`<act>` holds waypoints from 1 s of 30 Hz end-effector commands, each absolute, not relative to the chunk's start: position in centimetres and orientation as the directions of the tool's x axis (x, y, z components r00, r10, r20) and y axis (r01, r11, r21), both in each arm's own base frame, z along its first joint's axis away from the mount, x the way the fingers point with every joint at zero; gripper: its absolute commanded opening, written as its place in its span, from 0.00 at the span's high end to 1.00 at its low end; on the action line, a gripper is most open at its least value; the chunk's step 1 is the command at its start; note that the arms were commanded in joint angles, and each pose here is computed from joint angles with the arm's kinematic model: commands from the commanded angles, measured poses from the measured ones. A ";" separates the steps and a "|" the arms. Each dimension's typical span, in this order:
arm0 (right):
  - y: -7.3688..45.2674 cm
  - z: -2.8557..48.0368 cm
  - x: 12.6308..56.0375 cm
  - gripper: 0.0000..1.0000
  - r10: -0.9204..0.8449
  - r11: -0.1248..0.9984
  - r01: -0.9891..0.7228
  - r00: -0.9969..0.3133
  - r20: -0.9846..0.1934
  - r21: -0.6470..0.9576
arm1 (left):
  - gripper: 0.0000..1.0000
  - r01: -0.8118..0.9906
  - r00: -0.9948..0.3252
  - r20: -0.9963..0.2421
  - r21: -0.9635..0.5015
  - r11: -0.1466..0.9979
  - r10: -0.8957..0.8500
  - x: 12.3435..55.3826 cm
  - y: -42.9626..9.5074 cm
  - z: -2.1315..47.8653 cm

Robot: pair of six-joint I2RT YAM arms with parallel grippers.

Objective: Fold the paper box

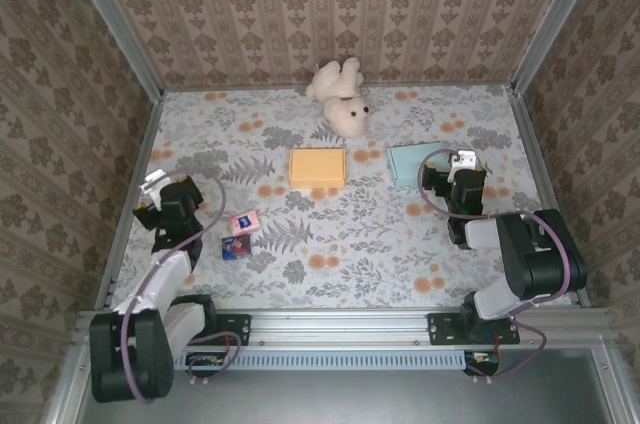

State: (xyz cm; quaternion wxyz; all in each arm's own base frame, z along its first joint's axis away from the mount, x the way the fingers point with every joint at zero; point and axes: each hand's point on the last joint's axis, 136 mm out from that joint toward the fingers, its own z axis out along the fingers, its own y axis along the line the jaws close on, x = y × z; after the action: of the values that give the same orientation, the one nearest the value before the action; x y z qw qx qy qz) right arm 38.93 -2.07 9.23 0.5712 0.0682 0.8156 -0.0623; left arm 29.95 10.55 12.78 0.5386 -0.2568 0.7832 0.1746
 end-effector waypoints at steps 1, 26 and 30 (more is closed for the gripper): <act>-1.9 10.1 39.6 0.00 0.039 0.984 0.178 -0.318 -0.947 -0.019 | 0.00 -0.466 -0.190 -0.936 -0.181 0.866 -0.298 31.7 10.2 12.1; -1.9 10.0 39.6 0.00 0.039 0.984 0.177 -0.319 -0.947 -0.019 | 0.00 -0.043 -0.355 -0.930 0.116 0.992 0.093 39.8 0.4 9.4; -1.9 10.1 39.6 0.00 0.039 0.984 0.178 -0.318 -0.947 -0.019 | 0.00 -0.076 -0.310 -0.939 0.181 0.980 0.150 39.1 -0.1 9.9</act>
State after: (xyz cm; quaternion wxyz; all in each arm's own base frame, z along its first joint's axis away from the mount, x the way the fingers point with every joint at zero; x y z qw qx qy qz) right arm 39.07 -2.06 9.41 0.5731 0.0683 0.8143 -0.0619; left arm 39.75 -0.29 10.08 0.5843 0.0290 0.8084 0.0649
